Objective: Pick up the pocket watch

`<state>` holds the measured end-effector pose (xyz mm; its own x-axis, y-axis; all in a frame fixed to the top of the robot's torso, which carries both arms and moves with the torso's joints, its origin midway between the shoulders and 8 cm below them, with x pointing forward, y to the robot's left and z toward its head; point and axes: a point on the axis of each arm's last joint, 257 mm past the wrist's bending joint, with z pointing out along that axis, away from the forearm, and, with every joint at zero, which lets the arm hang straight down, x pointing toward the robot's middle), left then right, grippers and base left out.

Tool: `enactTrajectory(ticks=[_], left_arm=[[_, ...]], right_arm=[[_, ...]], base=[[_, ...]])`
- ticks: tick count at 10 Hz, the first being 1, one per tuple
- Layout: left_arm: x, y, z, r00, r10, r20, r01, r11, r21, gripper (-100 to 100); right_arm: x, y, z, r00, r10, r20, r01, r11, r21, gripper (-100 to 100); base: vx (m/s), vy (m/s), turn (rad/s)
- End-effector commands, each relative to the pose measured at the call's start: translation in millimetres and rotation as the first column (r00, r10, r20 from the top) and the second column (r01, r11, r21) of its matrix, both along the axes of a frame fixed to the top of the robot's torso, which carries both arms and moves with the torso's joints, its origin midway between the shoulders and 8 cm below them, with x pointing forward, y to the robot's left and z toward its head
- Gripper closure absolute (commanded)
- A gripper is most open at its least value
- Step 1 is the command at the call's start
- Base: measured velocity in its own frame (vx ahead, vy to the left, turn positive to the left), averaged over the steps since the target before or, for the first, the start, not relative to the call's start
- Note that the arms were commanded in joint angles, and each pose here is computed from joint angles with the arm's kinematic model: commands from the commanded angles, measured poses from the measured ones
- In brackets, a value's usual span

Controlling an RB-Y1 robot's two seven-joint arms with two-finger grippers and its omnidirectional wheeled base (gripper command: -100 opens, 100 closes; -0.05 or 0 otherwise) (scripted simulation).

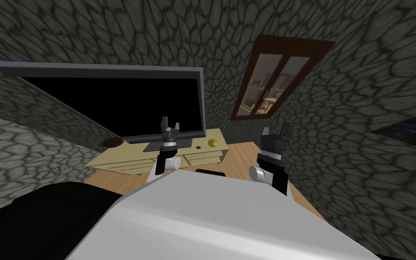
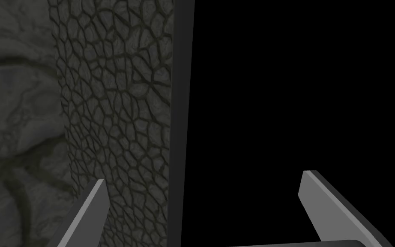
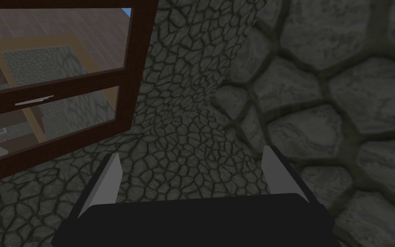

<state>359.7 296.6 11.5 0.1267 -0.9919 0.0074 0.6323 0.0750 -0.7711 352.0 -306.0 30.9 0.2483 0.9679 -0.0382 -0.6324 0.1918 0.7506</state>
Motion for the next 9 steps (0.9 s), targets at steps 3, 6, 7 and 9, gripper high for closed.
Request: enactTrajectory(ticks=[3, 6, 7, 9], left_arm=[[32.6, -14.0, -18.3, 0.996, -0.064, -0.067, 0.065, 0.998, 0.014, -100], [64.9, -25.2, -38.4, 0.984, -0.115, -0.138, 0.114, 0.993, -0.011, -100], [77.2, -29.6, -46.6, 0.977, -0.133, -0.166, 0.131, 0.991, -0.024, -100], [90.1, -34.5, -55.5, 0.969, -0.152, -0.197, 0.147, 0.988, -0.04, -100]], right_arm=[[0.0, 0.0, 0.0, 1.0, 0.0, 0.0, 0.0, 1.0, 0.0, 0], [0.0, 0.1, 0.0, 1.0, 0.0, 0.0, 0.0, 1.0, 0.0, 0], [0.0, 0.0, 0.0, 1.0, 0.0, 0.0, 0.0, 1.0, 0.0, 0], [0.0, 0.0, 0.0, 1.0, 0.0, 0.0, 0.0, 1.0, 0.0, 0]], base=[[-0.039, -0.048, 0.022], [-0.051, -0.064, 0.009], [-0.049, -0.045, 0.001], [-0.038, -0.046, -0.001]])
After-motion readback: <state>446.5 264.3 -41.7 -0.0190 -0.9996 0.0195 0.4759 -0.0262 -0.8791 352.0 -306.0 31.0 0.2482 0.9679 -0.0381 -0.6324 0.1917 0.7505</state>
